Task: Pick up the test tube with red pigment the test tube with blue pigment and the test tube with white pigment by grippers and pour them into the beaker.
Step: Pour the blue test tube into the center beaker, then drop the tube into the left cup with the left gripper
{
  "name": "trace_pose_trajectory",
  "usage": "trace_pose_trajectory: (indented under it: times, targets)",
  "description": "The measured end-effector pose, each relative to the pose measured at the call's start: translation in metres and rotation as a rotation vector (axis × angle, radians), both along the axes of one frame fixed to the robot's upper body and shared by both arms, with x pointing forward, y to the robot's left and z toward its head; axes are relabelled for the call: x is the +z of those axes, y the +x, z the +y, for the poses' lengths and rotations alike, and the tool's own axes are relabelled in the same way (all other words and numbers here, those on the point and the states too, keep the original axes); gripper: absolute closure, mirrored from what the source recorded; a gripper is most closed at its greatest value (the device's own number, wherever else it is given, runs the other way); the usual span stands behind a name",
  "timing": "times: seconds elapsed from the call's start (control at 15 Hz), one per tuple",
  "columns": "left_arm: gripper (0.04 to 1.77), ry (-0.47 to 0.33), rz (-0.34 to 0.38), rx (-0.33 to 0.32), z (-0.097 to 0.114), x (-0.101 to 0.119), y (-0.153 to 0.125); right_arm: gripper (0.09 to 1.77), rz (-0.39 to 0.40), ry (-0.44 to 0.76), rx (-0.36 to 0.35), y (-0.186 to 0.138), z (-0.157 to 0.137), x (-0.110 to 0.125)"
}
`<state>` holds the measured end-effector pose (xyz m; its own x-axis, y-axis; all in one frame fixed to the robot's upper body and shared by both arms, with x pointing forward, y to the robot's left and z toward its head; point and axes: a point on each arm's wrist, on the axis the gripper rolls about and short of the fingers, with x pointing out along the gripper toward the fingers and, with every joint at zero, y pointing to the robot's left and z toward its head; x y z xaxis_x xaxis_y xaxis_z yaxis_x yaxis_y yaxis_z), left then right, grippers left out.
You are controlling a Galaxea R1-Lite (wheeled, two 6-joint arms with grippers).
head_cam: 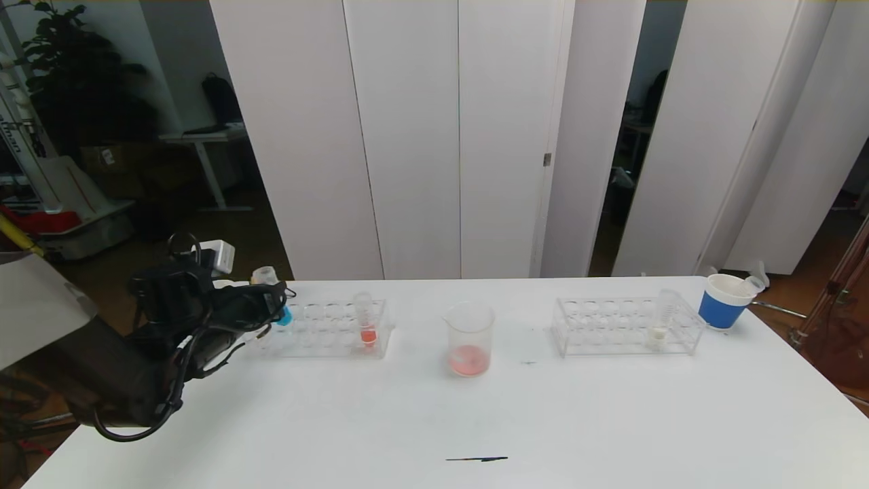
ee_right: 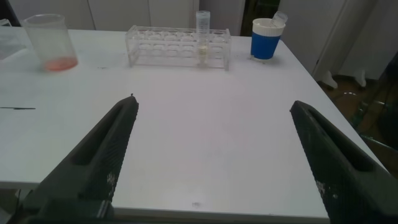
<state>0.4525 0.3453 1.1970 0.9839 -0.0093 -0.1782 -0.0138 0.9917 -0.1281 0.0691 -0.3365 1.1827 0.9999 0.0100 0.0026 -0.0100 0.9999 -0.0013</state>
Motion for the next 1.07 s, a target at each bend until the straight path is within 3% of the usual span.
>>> trace_pose_trajectory:
  times: [0.33,0.53,0.87,1.07]
  targets:
    - [1.24,0.019,-0.073,-0.025,0.000,0.031,-0.009,0.11,0.000,0.000,0.000,0.000,0.000,0.000]
    - [1.24,0.015,-0.078,-0.062,-0.001,0.051,-0.018,0.11,0.000,0.000,0.000,0.000,0.000,0.000]
    - [1.24,0.004,-0.083,-0.138,-0.003,0.086,-0.033,0.11,0.000,0.000,0.000,0.000,0.000,0.000]
    - [1.24,-0.005,-0.092,-0.228,-0.010,0.104,-0.039,0.11,0.000,0.000,0.000,0.000,0.000,0.000]
